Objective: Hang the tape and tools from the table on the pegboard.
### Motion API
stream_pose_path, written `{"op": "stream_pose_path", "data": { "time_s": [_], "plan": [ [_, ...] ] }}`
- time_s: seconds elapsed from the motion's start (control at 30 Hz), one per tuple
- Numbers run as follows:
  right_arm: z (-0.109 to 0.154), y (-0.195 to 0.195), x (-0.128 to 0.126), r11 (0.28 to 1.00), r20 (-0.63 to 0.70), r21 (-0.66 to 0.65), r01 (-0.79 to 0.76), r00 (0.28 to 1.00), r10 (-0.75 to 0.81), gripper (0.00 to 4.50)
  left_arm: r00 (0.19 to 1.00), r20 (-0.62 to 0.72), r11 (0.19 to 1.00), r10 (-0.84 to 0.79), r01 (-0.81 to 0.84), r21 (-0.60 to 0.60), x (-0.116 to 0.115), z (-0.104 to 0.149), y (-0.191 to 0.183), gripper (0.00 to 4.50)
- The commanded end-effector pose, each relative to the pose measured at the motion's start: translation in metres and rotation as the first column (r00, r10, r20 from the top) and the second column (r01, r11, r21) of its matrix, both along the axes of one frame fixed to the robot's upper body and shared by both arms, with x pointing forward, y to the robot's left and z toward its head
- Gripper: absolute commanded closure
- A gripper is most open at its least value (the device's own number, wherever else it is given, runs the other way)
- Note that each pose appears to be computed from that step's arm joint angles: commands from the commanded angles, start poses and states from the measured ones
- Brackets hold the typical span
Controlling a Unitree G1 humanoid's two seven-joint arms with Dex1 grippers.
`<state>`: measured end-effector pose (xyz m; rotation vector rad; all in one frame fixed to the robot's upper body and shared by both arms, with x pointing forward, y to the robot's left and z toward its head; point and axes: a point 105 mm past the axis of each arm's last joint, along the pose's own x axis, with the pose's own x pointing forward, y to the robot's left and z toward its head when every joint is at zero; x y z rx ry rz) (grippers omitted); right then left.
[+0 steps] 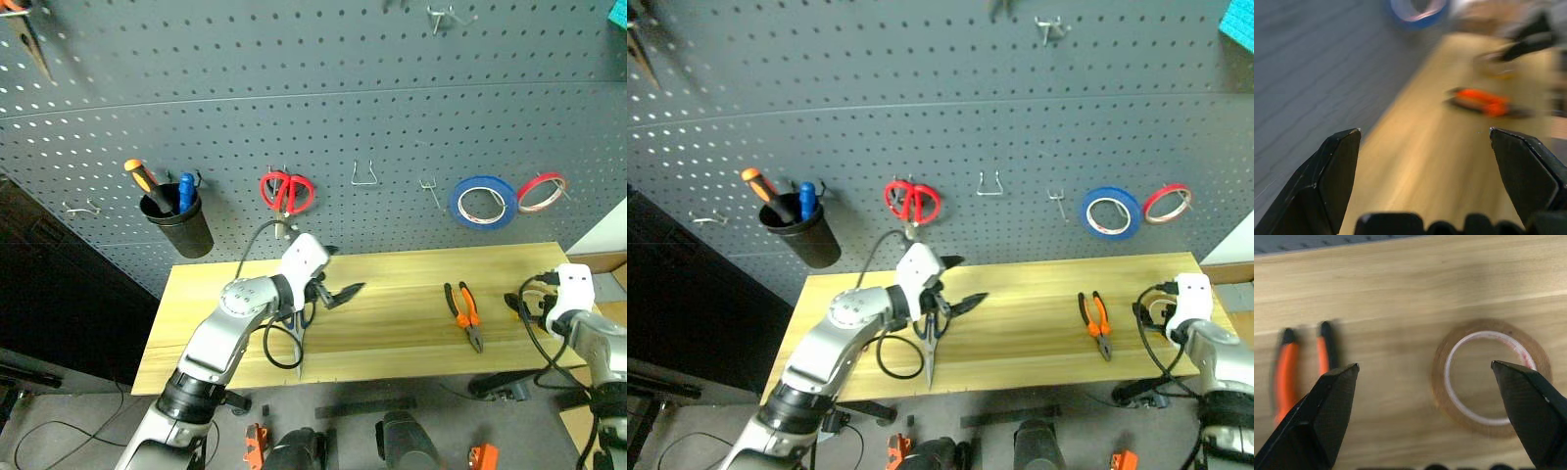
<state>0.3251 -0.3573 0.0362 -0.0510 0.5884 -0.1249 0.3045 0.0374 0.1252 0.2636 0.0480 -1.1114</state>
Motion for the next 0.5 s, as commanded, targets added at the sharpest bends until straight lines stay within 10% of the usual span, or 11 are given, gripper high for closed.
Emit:
{"op": "stream_pose_path", "data": {
  "time_s": [0.03,0.5],
  "plan": [
    [0.0,-0.012,0.005,0.999,-0.023,-0.053,0.0,1.0,-0.001,0.0,0.993,0.035,0.993,-0.114,0.114,-0.005,-0.013,0.015,-0.015,0.02],
    [-0.018,-0.012,0.023,0.992,-0.125,-0.102,-0.071,0.99,0.058,0.0,0.979,0.045,0.979,-0.2,0.198,0.051,-0.033,0.016,-0.023,0.02]
  ]
}}
